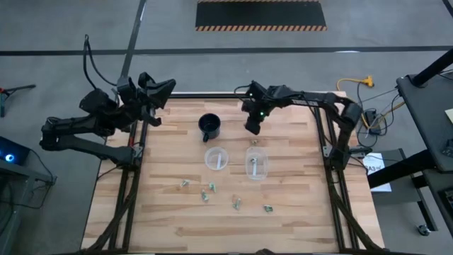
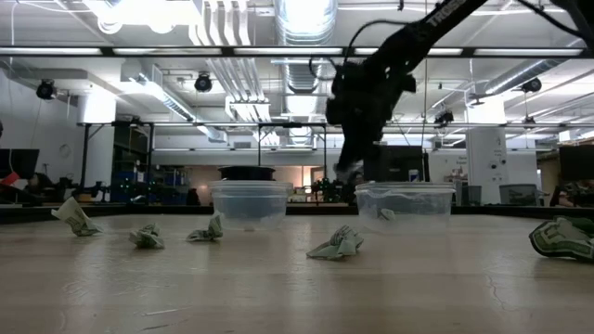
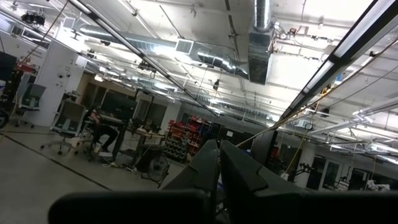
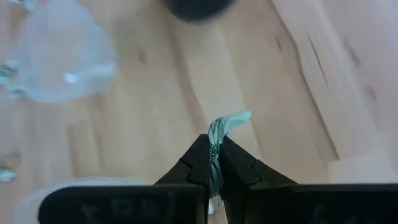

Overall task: Pick and place Stevia / Truvia into bins
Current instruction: Put the truvia packet into the oval transparent container

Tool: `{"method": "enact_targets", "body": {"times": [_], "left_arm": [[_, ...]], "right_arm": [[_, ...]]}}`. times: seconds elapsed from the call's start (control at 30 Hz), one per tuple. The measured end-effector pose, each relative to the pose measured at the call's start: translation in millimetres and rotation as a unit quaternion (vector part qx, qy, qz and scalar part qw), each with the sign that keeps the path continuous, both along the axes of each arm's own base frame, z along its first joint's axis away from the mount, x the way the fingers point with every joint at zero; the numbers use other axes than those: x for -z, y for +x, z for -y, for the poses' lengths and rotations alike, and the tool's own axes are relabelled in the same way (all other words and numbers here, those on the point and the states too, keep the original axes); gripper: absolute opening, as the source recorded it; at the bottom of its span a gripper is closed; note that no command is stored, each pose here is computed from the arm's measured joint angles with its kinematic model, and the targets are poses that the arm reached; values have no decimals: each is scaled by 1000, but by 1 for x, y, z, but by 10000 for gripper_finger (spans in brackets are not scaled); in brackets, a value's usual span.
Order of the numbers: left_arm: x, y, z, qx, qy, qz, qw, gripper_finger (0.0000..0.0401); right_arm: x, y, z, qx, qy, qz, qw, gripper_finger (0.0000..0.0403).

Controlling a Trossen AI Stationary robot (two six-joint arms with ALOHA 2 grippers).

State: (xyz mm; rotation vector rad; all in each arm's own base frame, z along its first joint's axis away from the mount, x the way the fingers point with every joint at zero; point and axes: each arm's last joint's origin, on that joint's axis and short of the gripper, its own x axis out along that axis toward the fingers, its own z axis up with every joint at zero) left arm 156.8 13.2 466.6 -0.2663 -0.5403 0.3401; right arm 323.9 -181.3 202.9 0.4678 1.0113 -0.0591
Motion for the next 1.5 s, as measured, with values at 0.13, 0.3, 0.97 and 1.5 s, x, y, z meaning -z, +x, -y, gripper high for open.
{"method": "enact_targets", "body": {"times": [0.13, 0.3, 0.97, 1.5], "left_arm": [[1, 1, 0, 0, 0, -2, 1000, 2], [0, 1, 0, 1, 0, -2, 1000, 2], [7, 7, 2, 62, -22, 1, 998, 2], [7, 6, 2, 60, -18, -1, 998, 2]], "right_arm": [[-29, -2, -14, 2, -11, 37, 999, 9], [-59, -6, -35, 8, -16, 77, 997, 9], [-104, -9, -141, -9, -40, 92, 995, 9], [-78, -49, -179, -2, -32, 123, 992, 9]]}}
